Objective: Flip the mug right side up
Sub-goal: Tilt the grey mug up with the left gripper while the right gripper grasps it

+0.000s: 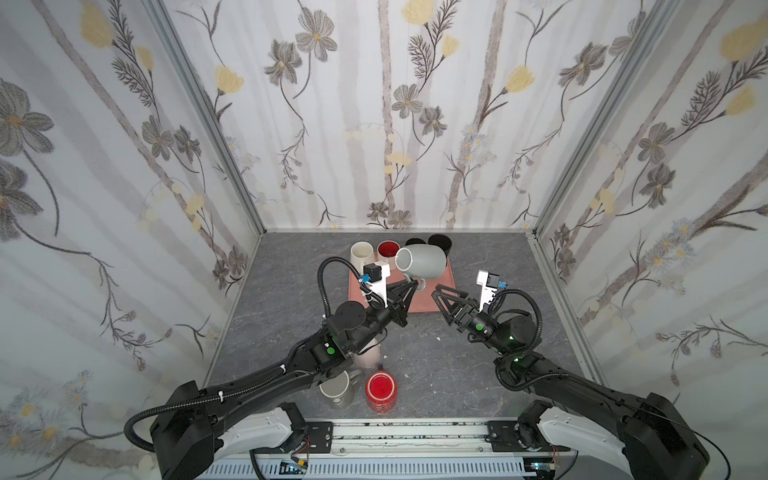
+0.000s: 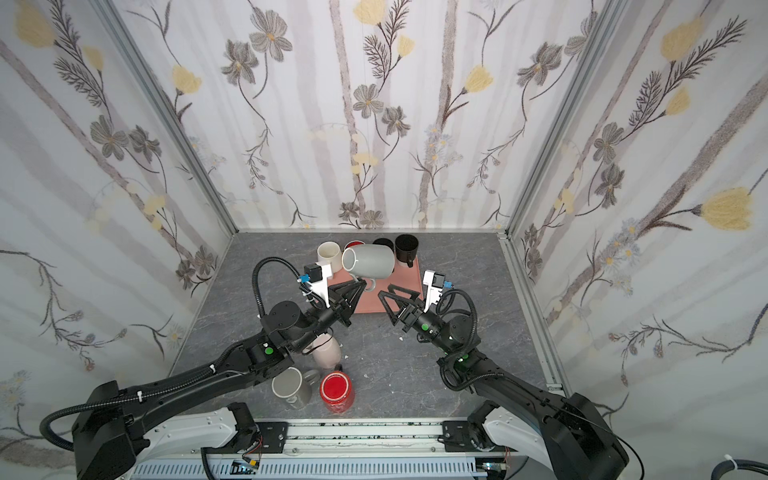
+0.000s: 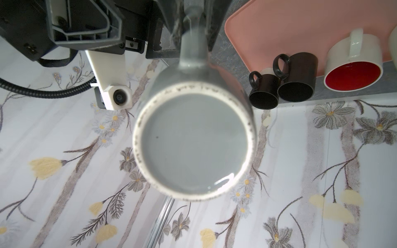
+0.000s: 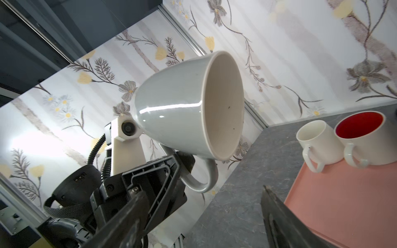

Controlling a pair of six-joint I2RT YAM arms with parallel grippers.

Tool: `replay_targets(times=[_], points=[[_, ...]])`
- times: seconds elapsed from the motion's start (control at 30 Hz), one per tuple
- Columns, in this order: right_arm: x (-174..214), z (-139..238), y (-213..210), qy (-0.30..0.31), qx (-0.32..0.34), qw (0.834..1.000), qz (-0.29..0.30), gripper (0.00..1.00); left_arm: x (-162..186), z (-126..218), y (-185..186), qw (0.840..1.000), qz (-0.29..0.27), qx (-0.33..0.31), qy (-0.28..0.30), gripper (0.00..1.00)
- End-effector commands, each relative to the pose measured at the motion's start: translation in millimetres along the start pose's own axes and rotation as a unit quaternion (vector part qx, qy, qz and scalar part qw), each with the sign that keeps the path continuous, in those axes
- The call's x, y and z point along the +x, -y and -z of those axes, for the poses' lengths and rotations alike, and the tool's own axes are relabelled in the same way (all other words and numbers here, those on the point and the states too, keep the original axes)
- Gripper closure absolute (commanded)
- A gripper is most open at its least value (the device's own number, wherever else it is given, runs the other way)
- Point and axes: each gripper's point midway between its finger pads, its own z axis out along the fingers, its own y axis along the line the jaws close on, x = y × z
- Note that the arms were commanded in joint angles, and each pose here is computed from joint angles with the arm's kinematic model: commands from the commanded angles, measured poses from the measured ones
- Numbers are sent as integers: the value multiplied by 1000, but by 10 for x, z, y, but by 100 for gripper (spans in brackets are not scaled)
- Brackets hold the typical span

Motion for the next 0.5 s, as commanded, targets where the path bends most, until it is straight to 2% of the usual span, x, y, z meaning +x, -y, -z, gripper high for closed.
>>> replay_targets(times=[0.0,0.1,0.33,0.47], points=[[-223,-26,-432,38,-100,994,-18,18,-440,85,244,995,15,54,80,100],[-270,-71,-529,44,-129,990,-21,20,-487,123,295,994,15,67,86,100],[-228,-251,-634,33,-150,988,-28,27,-578,189,363,990,32,89,103,100],[-189,-331,-666,28,-161,986,-34,36,-653,212,442,987,41,109,114,100]])
